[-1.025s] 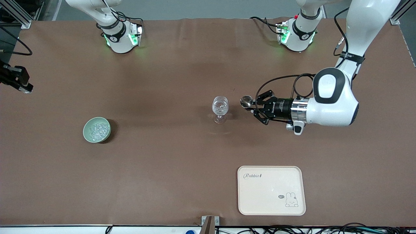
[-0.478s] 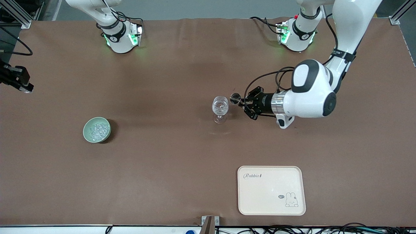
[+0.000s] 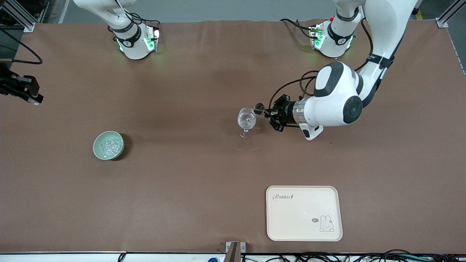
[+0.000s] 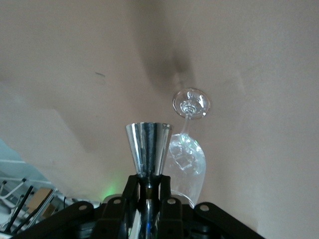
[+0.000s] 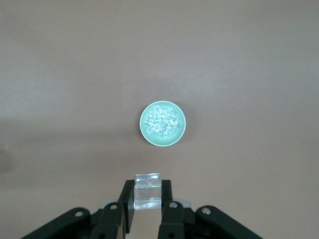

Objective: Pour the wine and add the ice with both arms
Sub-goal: 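Tilt the jigger with the left gripper to pour into the glass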

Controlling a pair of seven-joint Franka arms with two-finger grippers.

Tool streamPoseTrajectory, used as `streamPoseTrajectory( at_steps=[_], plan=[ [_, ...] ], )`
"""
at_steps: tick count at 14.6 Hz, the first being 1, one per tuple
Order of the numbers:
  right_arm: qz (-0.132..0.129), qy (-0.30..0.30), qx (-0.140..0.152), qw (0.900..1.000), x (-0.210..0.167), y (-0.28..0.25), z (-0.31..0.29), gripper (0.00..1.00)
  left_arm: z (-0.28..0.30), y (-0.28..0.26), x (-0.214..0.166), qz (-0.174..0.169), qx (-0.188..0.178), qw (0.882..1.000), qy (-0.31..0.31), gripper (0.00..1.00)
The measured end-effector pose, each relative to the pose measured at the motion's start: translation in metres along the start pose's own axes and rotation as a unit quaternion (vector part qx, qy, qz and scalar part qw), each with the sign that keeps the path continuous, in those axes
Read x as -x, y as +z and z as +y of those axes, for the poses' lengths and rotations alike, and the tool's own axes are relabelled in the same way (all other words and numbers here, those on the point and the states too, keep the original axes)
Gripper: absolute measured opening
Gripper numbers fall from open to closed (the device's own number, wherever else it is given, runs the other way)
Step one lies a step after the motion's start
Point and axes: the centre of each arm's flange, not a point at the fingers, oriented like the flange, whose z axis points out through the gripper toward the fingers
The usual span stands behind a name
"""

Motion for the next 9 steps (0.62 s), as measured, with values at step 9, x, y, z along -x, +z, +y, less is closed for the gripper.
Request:
streamPoseTrajectory(
  at_steps=[9],
  plan=[
    [-0.003,0.0,0.0,1.0,-0.002,0.003,-0.001,0.25,-0.007,0.019,0.028,0.063,0.002,0.998,-0.023,0.22]
  ],
)
